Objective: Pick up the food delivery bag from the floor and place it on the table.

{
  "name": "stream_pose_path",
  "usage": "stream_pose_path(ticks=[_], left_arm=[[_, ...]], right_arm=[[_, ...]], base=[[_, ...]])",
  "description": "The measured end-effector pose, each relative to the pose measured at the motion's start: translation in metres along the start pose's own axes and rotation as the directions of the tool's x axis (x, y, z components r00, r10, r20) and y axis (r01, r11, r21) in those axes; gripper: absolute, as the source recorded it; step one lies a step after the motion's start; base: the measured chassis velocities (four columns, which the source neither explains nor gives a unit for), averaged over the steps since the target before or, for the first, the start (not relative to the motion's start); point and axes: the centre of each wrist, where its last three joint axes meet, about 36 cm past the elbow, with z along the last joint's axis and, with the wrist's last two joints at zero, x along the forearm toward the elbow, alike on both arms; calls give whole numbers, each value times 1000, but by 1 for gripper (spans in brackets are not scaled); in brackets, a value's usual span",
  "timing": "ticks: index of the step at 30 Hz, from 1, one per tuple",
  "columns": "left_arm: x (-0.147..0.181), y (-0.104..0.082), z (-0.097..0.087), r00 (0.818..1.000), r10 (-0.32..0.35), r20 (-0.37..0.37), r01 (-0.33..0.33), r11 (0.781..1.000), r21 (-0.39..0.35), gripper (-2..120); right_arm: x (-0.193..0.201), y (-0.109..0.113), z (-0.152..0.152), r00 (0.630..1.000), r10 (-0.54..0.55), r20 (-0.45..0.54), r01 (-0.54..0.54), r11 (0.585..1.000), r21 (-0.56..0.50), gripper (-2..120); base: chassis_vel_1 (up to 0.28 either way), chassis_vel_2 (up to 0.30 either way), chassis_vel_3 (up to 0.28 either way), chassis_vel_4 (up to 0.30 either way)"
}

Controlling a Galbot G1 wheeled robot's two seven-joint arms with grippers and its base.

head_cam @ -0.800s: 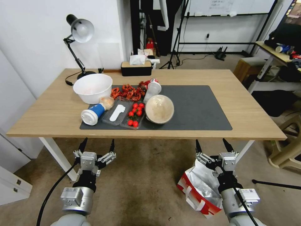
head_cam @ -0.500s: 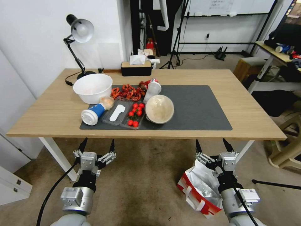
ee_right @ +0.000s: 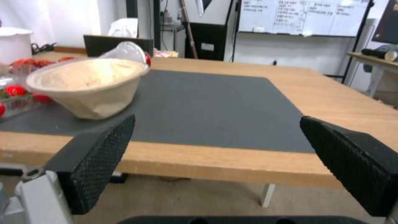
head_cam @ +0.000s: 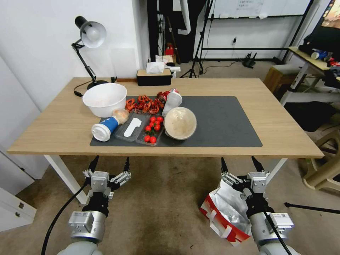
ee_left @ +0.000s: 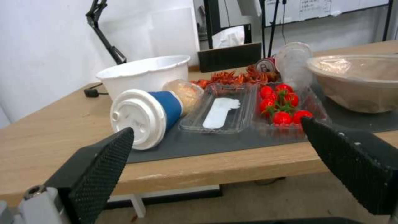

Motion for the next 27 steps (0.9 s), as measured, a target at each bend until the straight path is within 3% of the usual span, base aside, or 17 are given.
stream_pose_path(ticks=[5,8,12,27], left_arm=[[-4,-17,-7,995,-28,-95,36,996,86,100],[-5,-34,-16,978,-35,-204,66,987,146,100],[-3,-47,-20,957,-32,-287,86,980,179,100],[3,-51,-9,962,-58,-269,119,969,218,100]], right_arm=[[1,-9,16,994,-33,-107,31,999,-24,100],[-1,-13,20,992,-41,-122,36,998,-41,100],[-2,-15,21,992,-39,-122,34,998,-43,100],[-4,-17,22,994,-32,-108,28,999,-39,100]], base=[[0,0,0,0],[0,0,0,0],[0,0,0,0],[0,0,0,0]])
